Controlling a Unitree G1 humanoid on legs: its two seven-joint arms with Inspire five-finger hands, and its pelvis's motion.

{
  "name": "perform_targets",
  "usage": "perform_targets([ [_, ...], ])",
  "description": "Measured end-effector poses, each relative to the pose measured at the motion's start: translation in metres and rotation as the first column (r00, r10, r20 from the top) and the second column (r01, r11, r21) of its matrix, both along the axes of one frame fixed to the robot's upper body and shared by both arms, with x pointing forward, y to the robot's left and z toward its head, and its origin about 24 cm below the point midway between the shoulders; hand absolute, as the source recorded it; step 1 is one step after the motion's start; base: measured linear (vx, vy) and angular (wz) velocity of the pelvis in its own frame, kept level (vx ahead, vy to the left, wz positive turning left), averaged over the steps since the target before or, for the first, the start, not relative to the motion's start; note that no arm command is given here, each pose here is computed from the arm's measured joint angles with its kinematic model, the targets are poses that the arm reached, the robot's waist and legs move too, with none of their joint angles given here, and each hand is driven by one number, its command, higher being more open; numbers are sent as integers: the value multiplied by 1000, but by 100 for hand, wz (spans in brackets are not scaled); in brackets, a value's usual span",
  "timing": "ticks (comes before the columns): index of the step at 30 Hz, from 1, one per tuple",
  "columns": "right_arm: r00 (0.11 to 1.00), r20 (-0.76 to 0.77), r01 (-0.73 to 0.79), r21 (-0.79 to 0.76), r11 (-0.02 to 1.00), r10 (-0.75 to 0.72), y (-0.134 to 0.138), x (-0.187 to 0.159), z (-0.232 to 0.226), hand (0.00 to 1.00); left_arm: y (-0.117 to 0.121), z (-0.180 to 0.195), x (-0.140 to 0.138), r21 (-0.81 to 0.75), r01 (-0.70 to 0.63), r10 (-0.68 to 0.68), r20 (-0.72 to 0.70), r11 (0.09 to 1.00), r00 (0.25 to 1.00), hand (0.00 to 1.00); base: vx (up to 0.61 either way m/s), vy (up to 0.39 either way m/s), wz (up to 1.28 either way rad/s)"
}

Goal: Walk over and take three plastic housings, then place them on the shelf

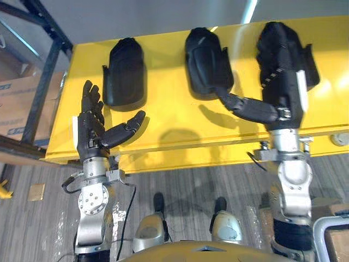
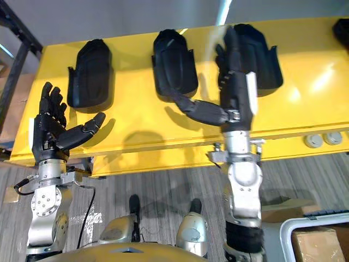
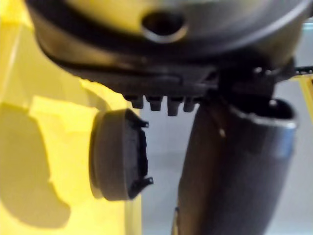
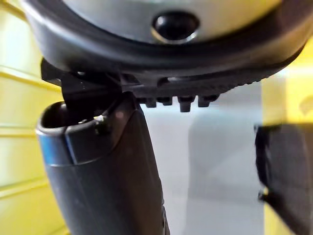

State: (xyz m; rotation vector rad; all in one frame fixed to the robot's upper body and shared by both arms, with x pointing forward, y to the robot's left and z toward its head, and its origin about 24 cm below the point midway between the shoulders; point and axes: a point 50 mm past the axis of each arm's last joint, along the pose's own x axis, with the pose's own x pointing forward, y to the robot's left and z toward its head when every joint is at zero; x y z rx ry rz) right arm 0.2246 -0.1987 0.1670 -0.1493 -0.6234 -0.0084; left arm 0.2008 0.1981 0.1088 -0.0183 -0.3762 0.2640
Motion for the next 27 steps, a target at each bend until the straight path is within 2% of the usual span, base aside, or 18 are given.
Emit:
perform_targets([
  [3, 998, -25, 54, 18, 998, -54, -18, -7, -5, 100, -1, 4, -1, 12, 25, -25, 27, 1000, 999, 100, 38, -25, -17],
  [7, 1000, -9, 9, 78, 997, -8, -28, -11, -2, 100, -1, 8, 1, 8, 51, -51, 46, 999, 998, 100, 21, -15, -18],
  [13, 999, -30, -37, 83, 996, 39, -28, -8, -7, 100, 0, 10, 1, -27, 73, -71, 65, 997, 995, 100, 1, -2, 0],
  [18, 993, -107, -41, 103, 994, 52, -28, 1, -24, 100, -4, 12, 1, -31, 90, -87, 99, 995, 991, 100, 0, 1, 2],
  [27, 989, -135, -39, 128, 991, 56, -22, 7, -30, 100, -8, 13, 1, -52, 118, -111, 115, 992, 987, 100, 0, 0, 0],
])
